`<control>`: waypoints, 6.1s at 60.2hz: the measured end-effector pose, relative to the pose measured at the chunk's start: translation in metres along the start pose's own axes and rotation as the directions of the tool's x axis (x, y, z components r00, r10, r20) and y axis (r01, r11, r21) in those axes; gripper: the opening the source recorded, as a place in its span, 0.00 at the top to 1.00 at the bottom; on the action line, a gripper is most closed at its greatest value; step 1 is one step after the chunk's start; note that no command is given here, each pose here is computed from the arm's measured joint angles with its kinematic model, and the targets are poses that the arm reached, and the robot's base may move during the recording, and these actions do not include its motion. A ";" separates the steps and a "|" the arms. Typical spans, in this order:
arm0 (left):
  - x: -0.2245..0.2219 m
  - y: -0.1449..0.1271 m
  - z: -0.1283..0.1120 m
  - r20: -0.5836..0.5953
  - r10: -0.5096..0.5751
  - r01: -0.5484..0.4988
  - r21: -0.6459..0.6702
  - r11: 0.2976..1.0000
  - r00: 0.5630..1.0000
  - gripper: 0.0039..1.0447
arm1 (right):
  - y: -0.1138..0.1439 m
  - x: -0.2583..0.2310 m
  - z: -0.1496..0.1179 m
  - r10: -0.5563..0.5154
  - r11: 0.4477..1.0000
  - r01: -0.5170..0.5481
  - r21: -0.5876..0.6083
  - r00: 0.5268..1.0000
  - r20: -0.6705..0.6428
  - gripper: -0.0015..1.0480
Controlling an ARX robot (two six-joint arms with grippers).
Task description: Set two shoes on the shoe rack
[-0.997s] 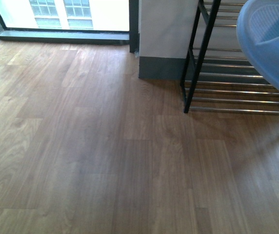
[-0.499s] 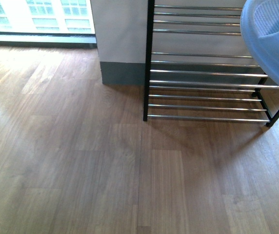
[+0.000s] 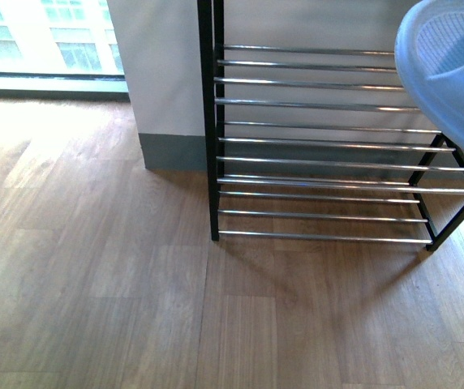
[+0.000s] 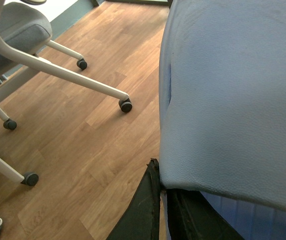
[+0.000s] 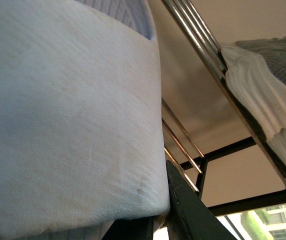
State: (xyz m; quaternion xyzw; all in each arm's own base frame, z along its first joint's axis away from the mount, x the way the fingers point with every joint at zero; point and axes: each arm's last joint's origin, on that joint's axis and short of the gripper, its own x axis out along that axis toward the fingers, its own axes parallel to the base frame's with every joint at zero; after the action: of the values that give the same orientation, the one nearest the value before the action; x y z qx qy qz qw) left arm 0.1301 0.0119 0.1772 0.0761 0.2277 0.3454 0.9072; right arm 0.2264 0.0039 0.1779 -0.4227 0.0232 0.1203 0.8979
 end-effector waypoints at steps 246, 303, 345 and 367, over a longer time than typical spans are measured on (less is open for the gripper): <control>0.000 0.000 0.000 0.001 0.002 -0.002 -0.003 1.000 1.000 0.99 | 0.045 0.230 -0.037 0.101 0.939 0.112 0.325 0.813 -0.574 0.99; 0.000 0.000 0.000 0.001 0.002 -0.002 -0.003 1.000 1.000 0.99 | -0.103 0.126 -0.041 0.118 0.779 0.196 0.596 0.887 -0.446 0.09; 0.000 0.000 0.000 0.001 0.002 -0.002 -0.003 1.000 1.000 0.99 | -0.021 -0.005 -0.024 -0.228 0.619 0.202 0.759 0.971 -0.073 0.99; 0.000 0.000 0.000 0.001 0.002 -0.002 -0.003 1.000 1.000 0.99 | 0.007 -0.043 -0.016 -0.239 0.622 0.200 0.757 0.969 -0.060 0.99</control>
State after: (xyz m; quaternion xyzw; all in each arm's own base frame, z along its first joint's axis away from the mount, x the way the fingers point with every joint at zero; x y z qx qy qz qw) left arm 0.1301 0.0119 0.1772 0.0750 0.2268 0.3468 0.9070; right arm 0.1841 -0.0127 0.1683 -0.0057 -0.0014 -0.0010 1.0000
